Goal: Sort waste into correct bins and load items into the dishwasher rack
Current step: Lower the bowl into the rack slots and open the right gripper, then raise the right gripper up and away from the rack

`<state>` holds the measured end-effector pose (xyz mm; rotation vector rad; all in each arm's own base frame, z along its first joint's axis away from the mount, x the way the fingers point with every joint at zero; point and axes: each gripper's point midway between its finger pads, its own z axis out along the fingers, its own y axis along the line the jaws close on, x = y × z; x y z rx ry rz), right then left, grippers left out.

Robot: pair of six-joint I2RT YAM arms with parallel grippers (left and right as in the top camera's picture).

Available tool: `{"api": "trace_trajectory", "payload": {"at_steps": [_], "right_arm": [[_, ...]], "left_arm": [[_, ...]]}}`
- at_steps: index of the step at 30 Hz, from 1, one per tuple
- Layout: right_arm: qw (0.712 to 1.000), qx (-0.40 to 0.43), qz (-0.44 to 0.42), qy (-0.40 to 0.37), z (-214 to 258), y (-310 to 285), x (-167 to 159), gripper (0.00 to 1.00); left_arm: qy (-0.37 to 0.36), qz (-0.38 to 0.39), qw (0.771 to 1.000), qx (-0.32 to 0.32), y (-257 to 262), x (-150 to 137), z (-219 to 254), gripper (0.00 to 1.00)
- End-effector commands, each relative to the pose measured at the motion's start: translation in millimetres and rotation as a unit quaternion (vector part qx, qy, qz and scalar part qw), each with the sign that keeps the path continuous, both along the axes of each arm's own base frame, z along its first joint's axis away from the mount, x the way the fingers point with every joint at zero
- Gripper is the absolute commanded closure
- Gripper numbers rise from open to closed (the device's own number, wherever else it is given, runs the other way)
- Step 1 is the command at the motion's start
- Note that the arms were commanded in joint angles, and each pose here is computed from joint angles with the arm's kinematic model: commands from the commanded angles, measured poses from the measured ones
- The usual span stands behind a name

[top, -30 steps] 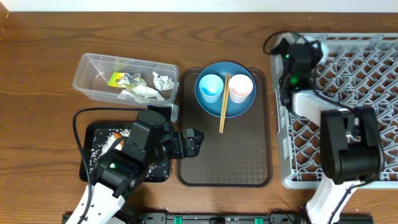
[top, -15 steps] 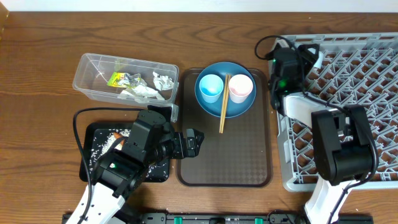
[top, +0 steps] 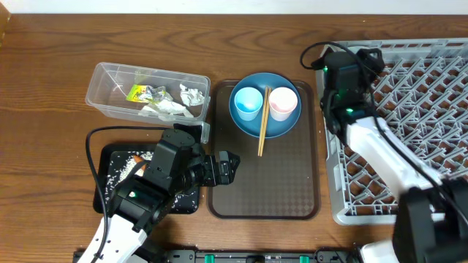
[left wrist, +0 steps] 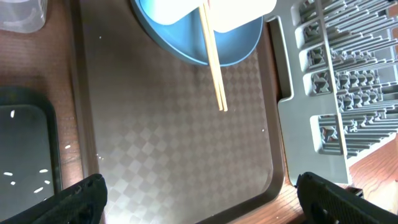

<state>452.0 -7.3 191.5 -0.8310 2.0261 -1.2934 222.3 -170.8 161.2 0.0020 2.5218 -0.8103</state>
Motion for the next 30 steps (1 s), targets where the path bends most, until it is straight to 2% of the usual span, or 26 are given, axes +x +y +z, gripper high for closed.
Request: {"api": "trace_trajectory", "payload": {"at_steps": [1, 5, 7, 13, 14, 15, 16, 21, 25, 30], "right_arm": [[0.987, 0.151, 0.010, -0.053, 5, 16, -4, 0.27], [0.954, 0.293, 0.017, -0.063, 1, 29, -9, 0.32], [0.928, 0.367, 0.017, -0.058, -4, 36, -12, 0.36], [0.865, 0.496, -0.020, -0.078, -5, 35, -12, 0.60], [0.858, 0.508, -0.010, -0.075, -3, 38, -10, 0.69], [0.854, 0.515, -0.002, -0.077, -1, 40, -8, 0.87], [0.850, 0.520, 0.004, -0.083, 2, 39, -6, 0.99], [0.822, 0.552, 0.016, -0.139, 24, 28, 12, 0.99], [0.812, 0.554, 0.034, -0.180, 34, 19, 30, 0.99], [0.803, 0.557, 0.025, -0.212, 21, 5, 53, 0.99]], "left_arm": [[-0.003, 0.003, 1.000, 0.002, 1, 2, 1, 0.00], [-0.003, 0.003, 1.000, 0.002, 1, 2, 1, 0.00], [-0.003, 0.003, 1.000, 0.002, 1, 2, 1, 0.00], [-0.003, 0.003, 1.000, 0.002, 1, 2, 1, 0.00], [-0.003, 0.003, 1.000, 0.002, 1, 2, 1, 0.00], [-0.003, 0.003, 1.000, 0.002, 1, 2, 1, 0.00], [-0.003, 0.003, 1.000, 0.002, 1, 2, 1, 0.00], [-0.003, 0.003, 1.000, 0.002, 1, 2, 1, 0.00], [-0.003, 0.003, 1.000, 0.002, 1, 2, 1, 0.00], [-0.003, 0.003, 1.000, 0.002, 1, 2, 1, 0.00]]}}
